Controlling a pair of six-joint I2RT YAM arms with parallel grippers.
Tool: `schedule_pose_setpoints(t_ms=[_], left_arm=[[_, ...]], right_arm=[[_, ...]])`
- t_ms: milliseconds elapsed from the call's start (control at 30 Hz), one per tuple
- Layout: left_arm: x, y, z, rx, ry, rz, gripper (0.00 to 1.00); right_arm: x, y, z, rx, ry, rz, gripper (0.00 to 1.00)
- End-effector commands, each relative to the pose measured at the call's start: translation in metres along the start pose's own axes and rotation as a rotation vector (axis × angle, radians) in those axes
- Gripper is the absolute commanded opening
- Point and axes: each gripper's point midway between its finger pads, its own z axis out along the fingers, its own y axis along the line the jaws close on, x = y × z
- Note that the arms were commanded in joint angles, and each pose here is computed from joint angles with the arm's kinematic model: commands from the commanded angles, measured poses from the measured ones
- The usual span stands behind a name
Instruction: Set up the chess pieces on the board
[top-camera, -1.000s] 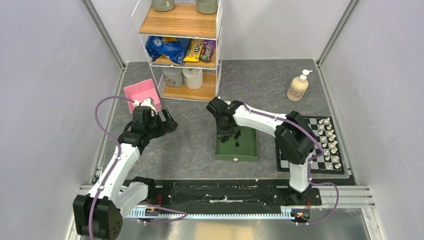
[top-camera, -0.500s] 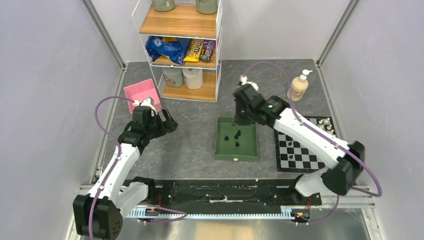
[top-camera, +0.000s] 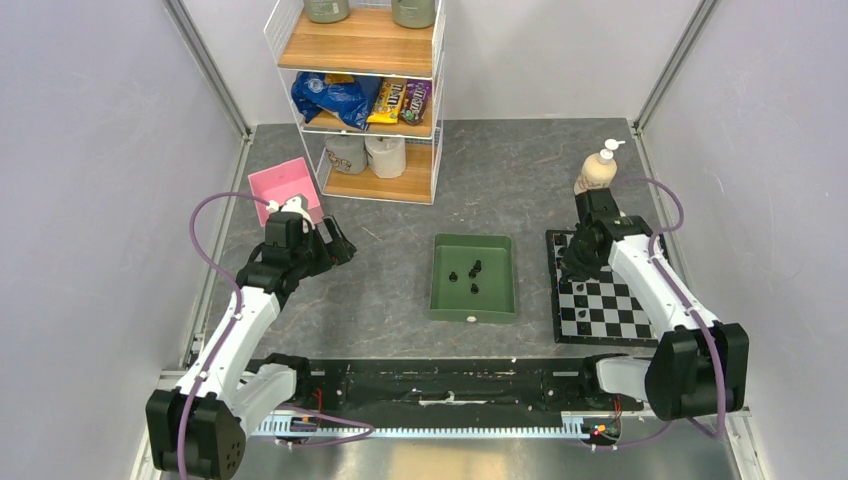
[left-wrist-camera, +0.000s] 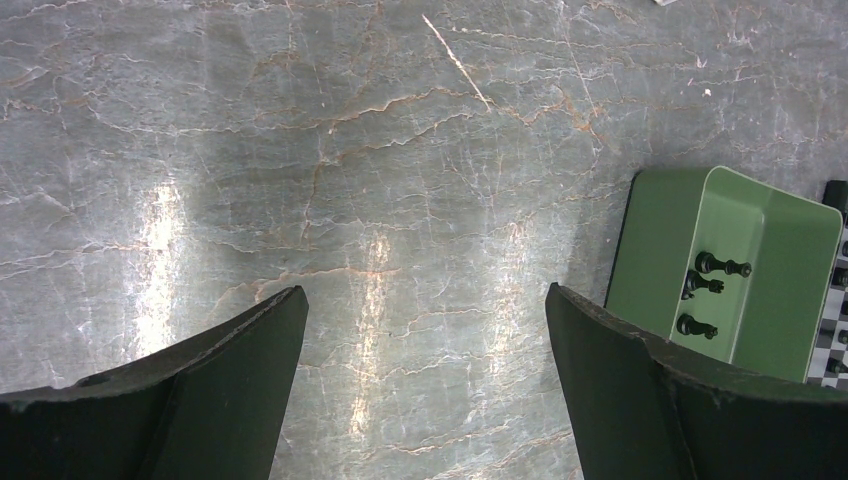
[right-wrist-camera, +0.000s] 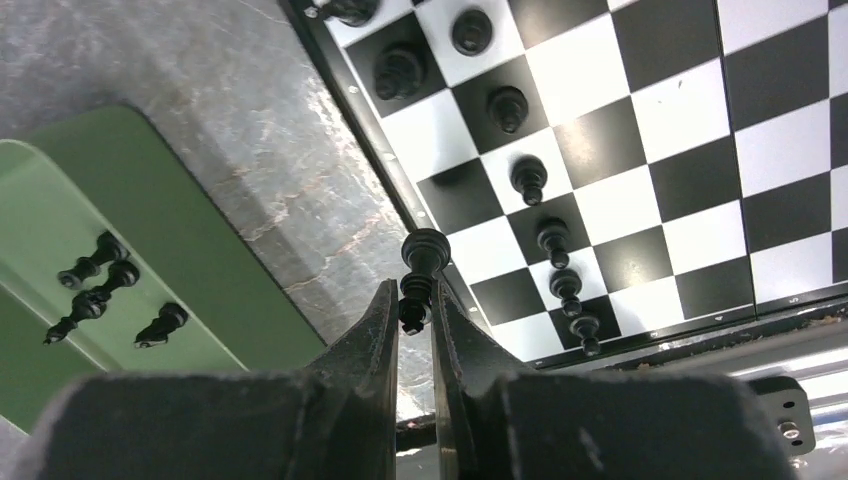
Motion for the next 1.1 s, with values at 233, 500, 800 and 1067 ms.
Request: schedule_pose_setpoints(t_ms=[233, 500, 800, 1067], left_arm=[[-0.005, -0.005, 0.002, 0.017, -0.009, 0.007, 0.96], [-0.004, -0.005, 0.003, 0.017, -0.002, 0.005, 0.96], [-0.005, -0.004, 0.004, 0.011, -0.001, 0.003, 0.96], [-0.003, -0.006, 0.007, 0.017, 0.018, -0.011, 0.96]], right_arm=[[-0.017, -0.014, 0.028, -0.039, -0.030, 0.067, 0.10], [-0.026, -0.004, 0.044, -0.053, -0.014, 0.065, 0.10], [-0.029, -0.015, 0.051, -0.014, -0.009, 0.084, 0.11], [-0.026, -0.017, 0.051, -0.010, -0.002, 0.082, 0.12]])
